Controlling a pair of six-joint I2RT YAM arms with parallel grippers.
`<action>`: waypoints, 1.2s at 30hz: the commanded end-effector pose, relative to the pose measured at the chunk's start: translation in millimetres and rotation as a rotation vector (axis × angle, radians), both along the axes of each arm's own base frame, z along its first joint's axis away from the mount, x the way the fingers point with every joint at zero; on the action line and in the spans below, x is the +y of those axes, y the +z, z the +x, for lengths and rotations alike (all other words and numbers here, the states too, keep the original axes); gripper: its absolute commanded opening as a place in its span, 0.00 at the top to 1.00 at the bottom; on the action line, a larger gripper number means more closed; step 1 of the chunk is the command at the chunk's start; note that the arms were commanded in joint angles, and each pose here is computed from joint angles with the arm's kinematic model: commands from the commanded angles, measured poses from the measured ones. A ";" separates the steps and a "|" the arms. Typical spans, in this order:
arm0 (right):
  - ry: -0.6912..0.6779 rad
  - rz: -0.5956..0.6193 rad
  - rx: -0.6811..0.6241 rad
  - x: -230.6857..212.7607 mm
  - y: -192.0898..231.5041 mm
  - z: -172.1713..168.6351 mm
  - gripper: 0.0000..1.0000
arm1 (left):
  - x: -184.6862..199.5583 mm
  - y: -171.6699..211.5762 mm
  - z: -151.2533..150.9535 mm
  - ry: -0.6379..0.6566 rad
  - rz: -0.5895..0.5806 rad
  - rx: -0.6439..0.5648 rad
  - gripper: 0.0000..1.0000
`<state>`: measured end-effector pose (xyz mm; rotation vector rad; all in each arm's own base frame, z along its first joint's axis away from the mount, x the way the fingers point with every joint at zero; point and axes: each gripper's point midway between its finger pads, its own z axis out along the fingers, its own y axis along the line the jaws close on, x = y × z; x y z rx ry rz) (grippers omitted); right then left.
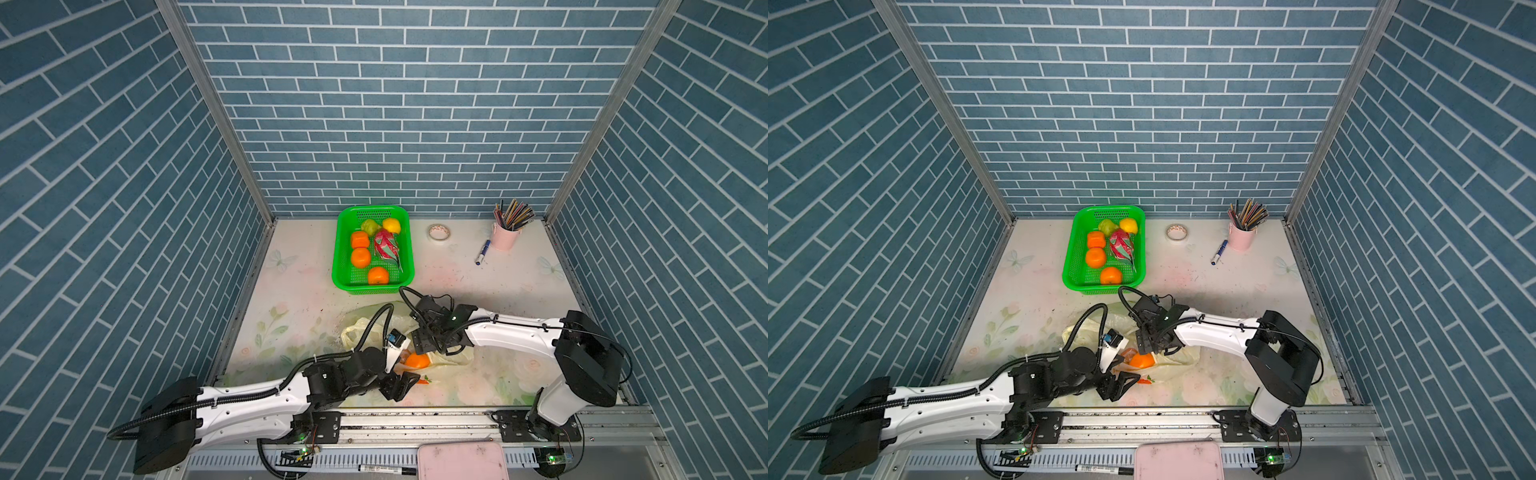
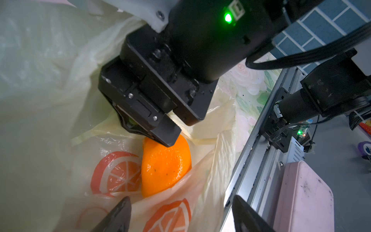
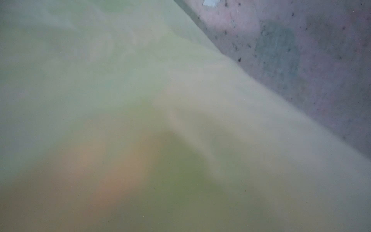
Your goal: Untie the knot of the plastic bag and take out the fruit
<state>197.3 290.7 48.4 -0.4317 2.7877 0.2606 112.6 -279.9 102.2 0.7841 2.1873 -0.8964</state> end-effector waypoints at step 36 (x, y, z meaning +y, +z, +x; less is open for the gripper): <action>-0.033 0.499 -0.012 31.9 83.5 14.0 0.47 | 30.2 21.0 27.7 0.195 -0.025 -0.117 0.21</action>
